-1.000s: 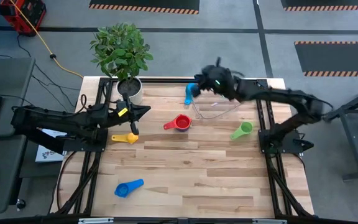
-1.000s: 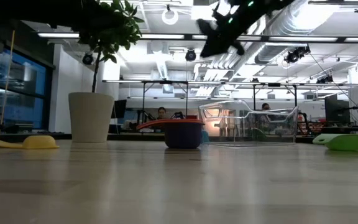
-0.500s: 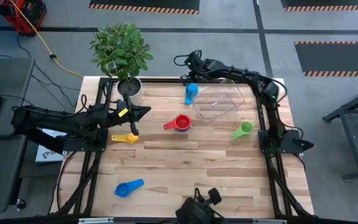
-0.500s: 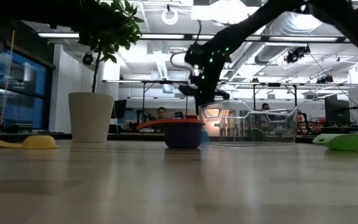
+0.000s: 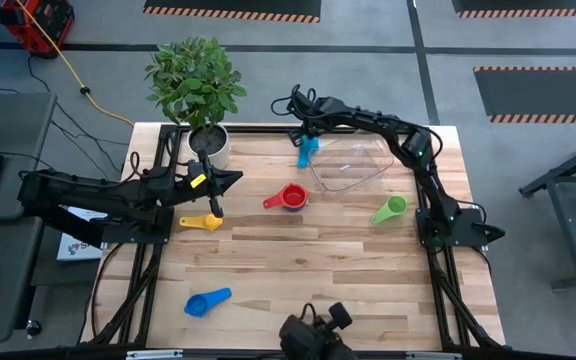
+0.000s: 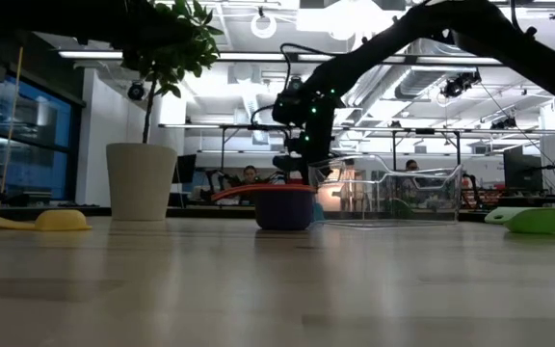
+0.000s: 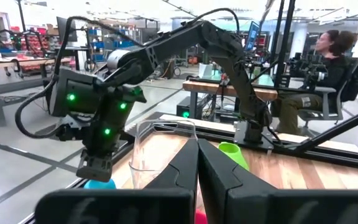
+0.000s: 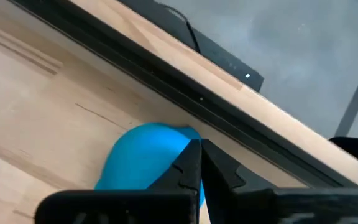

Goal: Nest measuring cups in basket
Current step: Stack the light blue measuring cup on top of the red measuring cup

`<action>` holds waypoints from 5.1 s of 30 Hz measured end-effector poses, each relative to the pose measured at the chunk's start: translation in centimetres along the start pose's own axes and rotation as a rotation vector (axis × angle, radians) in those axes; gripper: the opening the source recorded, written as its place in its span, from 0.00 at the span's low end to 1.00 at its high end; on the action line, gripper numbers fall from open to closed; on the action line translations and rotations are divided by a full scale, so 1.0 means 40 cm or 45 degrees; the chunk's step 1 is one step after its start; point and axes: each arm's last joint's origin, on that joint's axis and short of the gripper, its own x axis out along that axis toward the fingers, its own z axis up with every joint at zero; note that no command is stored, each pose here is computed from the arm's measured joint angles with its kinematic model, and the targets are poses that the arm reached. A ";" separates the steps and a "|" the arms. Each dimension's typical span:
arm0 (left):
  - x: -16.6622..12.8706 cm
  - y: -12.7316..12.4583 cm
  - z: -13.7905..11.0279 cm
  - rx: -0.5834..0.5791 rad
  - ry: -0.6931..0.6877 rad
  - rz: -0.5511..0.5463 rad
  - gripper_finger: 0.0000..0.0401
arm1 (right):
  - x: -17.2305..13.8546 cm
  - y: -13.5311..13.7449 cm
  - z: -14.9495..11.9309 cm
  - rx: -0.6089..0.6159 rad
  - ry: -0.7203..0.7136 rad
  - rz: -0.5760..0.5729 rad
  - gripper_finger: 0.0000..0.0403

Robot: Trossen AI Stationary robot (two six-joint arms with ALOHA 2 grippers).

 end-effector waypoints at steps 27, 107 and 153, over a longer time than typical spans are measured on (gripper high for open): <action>0.000 0.000 0.005 0.024 -0.025 0.001 0.00 | 0.028 0.053 -0.053 -0.085 0.049 0.141 0.00; 0.000 0.000 0.002 0.031 -0.006 0.000 0.00 | -0.277 0.595 -0.602 -1.067 0.258 0.553 0.00; 0.000 -0.003 0.007 0.014 -0.032 -0.049 0.00 | -0.553 0.300 -0.833 -0.663 -0.183 1.011 0.41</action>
